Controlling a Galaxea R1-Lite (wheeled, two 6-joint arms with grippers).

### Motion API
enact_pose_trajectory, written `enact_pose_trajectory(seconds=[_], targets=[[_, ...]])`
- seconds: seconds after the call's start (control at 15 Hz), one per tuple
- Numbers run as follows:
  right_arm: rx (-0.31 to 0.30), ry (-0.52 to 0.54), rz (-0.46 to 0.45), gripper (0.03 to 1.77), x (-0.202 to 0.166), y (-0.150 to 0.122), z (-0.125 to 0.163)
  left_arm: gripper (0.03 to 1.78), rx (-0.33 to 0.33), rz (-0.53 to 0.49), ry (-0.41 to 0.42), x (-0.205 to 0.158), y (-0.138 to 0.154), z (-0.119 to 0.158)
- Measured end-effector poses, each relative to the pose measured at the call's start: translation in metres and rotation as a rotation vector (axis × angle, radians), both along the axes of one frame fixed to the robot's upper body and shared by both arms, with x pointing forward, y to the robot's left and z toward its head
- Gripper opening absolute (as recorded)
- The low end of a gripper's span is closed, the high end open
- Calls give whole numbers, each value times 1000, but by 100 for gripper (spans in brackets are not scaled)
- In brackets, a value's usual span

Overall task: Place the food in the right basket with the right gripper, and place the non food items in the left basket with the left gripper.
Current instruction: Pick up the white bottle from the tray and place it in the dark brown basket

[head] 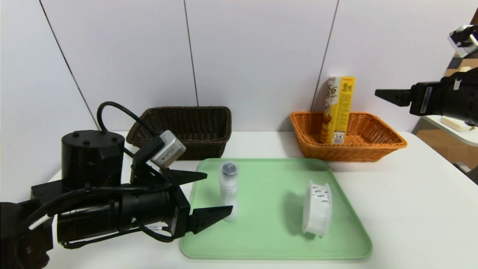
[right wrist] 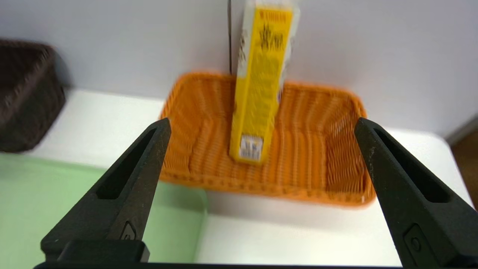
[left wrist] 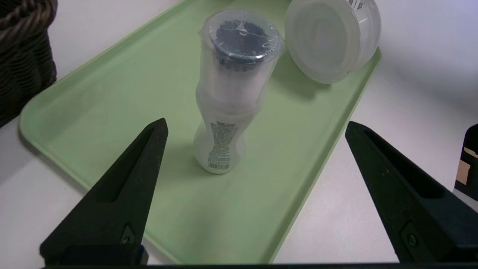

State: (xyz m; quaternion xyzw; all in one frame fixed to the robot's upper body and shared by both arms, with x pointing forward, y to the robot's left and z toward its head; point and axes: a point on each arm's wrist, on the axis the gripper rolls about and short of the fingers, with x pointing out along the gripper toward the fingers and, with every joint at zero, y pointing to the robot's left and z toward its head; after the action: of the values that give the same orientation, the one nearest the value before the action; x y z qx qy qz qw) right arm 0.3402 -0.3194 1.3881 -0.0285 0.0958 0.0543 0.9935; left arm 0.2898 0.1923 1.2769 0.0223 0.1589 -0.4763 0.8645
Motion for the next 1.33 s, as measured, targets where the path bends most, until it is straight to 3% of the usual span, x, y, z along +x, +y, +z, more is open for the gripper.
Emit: enact_pose_trajectory(seconds=[0.33,1.33], targets=[[-17,227,-14,169,-12,-2,-1,169,18,-5,14,10,-18,-5],[-10,211,-11,169,-18,-3,3,169,16,-33,12,28,-42,-36]])
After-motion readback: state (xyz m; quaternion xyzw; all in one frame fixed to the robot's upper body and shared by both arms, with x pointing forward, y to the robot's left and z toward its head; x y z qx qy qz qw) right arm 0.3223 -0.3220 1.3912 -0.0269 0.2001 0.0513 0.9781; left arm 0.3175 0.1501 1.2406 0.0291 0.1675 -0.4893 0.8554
